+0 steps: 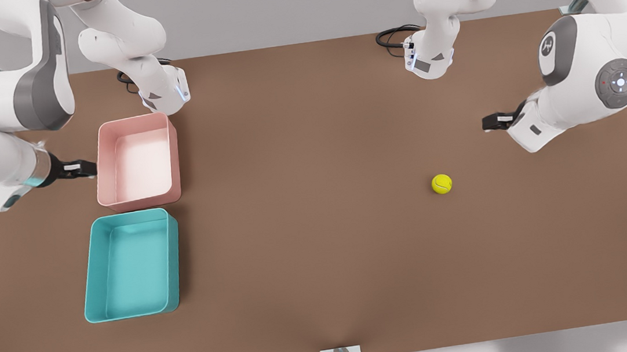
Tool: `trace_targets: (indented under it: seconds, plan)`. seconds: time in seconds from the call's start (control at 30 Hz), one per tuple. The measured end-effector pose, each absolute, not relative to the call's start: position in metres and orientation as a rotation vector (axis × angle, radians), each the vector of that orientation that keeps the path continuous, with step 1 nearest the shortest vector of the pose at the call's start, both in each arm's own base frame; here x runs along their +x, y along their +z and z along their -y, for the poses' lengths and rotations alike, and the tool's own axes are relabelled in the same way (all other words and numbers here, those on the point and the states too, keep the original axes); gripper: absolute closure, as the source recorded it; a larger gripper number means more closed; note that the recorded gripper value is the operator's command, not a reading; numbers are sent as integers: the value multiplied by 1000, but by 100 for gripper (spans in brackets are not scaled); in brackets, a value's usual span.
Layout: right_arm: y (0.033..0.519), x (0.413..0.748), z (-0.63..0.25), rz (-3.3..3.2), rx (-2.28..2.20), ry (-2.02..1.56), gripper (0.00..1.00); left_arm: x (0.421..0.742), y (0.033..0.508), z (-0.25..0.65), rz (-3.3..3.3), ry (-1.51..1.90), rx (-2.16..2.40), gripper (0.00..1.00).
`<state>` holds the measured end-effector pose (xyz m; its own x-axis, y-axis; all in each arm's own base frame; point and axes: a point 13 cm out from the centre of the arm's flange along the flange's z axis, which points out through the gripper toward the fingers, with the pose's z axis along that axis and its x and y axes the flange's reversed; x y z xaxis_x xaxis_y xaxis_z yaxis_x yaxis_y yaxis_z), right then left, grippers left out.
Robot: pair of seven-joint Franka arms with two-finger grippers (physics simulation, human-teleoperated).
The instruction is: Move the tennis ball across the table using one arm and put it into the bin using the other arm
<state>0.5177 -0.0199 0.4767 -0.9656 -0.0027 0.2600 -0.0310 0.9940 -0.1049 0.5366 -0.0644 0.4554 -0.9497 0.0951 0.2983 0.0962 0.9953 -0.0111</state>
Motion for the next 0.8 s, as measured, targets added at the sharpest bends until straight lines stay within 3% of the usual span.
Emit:
trace_targets:
  seconds: [0.13, 0.2, 0.27, 0.5, 0.63, 0.8]
  plan:
    - [459, 538, 24, 2889, 24, 164, 0, 551, 457, 68, 2895, -3, -69, 0]
    - [447, 545, 27, 2874, 21, 166, 0, 554, 455, 68, 2908, -5, -46, 79]
    - [441, 549, 26, 2874, 26, 165, 0, 551, 433, 66, 2880, -10, -66, 79]
    - [441, 543, 26, 2861, 57, 146, 0, 535, 236, 35, 2745, -37, -515, 79]
    - [441, 541, 26, 2850, 79, 140, 0, 554, 197, 48, 2715, -44, -909, 79]
    - [439, 540, 26, 2840, 99, 137, 0, 549, 142, 30, 2520, -81, -1330, 79]
